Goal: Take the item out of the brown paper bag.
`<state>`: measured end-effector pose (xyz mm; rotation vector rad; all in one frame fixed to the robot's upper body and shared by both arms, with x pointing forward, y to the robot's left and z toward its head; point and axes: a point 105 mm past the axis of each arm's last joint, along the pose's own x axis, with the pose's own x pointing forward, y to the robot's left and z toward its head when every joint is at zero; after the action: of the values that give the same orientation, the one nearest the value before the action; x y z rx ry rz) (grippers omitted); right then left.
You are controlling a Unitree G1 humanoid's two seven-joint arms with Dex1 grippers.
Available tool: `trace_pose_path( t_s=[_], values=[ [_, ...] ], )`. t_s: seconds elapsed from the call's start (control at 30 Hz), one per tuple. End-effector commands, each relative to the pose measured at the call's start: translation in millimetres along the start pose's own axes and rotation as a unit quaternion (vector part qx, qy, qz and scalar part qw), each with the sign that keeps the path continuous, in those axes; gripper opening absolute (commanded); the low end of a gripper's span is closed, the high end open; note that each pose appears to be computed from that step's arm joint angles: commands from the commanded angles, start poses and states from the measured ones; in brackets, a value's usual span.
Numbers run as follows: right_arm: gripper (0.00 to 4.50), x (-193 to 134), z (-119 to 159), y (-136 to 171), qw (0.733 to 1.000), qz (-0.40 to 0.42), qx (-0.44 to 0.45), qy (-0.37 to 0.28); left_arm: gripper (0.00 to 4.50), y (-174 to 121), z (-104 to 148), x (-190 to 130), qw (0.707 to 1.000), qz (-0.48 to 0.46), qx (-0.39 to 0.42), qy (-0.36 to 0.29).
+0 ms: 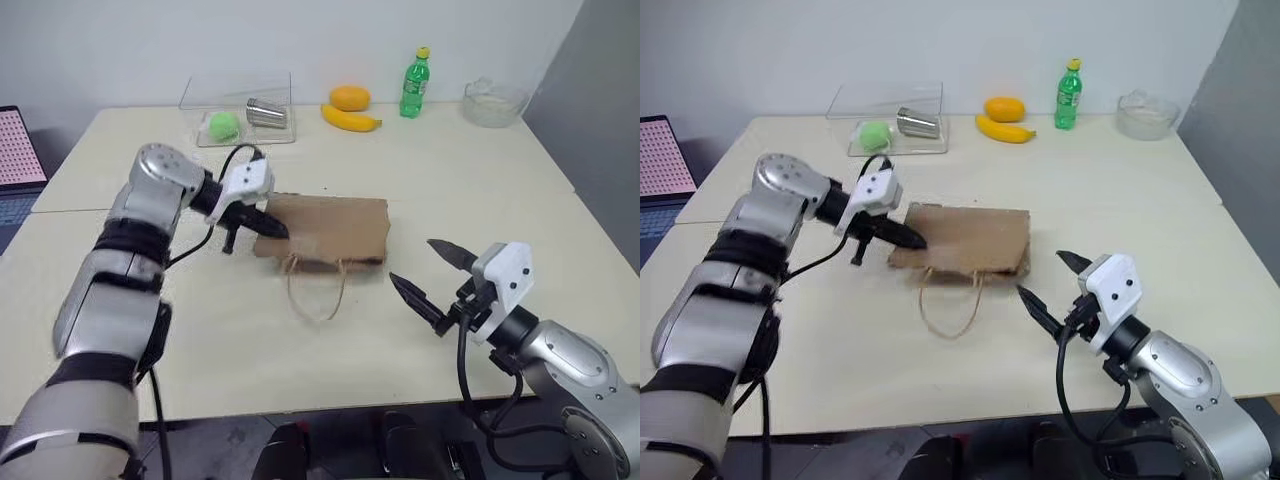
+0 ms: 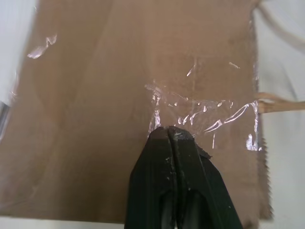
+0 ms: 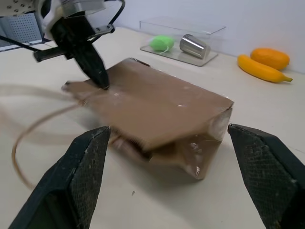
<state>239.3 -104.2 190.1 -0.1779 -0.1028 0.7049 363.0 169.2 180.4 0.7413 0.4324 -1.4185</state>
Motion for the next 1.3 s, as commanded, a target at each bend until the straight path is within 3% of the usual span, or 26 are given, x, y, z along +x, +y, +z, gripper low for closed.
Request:
trace_pose_path(
  t_s=[0.03, 0.2, 0.3, 0.43, 0.53, 0.67, 0.9, 1.3],
  values=[
    [4.17, -4.7, 18.2, 11.1, 0.999, 0.02, -0.024, -0.033, 0.02, -28.8, 13.0, -0.2, 0.999, -0.044, 0.01, -0.015],
    [4.17, -6.8, 12.6, 17.2, 0.999, 0.043, -0.025, -0.018, 0.02, -36.7, 23.3, -6.9, 0.999, -0.013, 0.031, -0.037],
    [4.17, -12.7, 4.2, 26.6, 0.997, 0.073, -0.02, 0.006, 0.52, -35.1, 36.6, -18.4, 0.993, 0.038, 0.106, -0.038],
    [4.17, -17.5, -3.7, 37.4, 0.994, 0.11, -0.009, 0.027, 1.75, -54.0, 44.0, -21.5, 0.982, 0.033, 0.179, -0.044],
    [4.17, -21.0, -13.2, 51.4, 0.986, 0.157, 0.007, 0.053, 2.62, -89.3, 30.2, -10.4, 0.977, -0.025, 0.206, -0.048],
    [4.17, -25.9, -19.2, 63.7, 0.978, 0.194, 0.014, 0.072, 2.62, -105.1, 11.9, -4.6, 0.974, -0.025, 0.217, -0.053],
    [4.17, -30.3, -25.3, 72.2, 0.972, 0.218, 0.024, 0.088, 2.62, -105.5, -20.6, 4.9, 0.955, 0.001, 0.292, -0.049],
    [4.17, -29.0, -22.8, 75.9, 0.972, 0.214, 0.026, 0.09, 2.62, -111.2, -27.1, 41.7, 0.949, 0.021, 0.294, -0.113]
  ],
)
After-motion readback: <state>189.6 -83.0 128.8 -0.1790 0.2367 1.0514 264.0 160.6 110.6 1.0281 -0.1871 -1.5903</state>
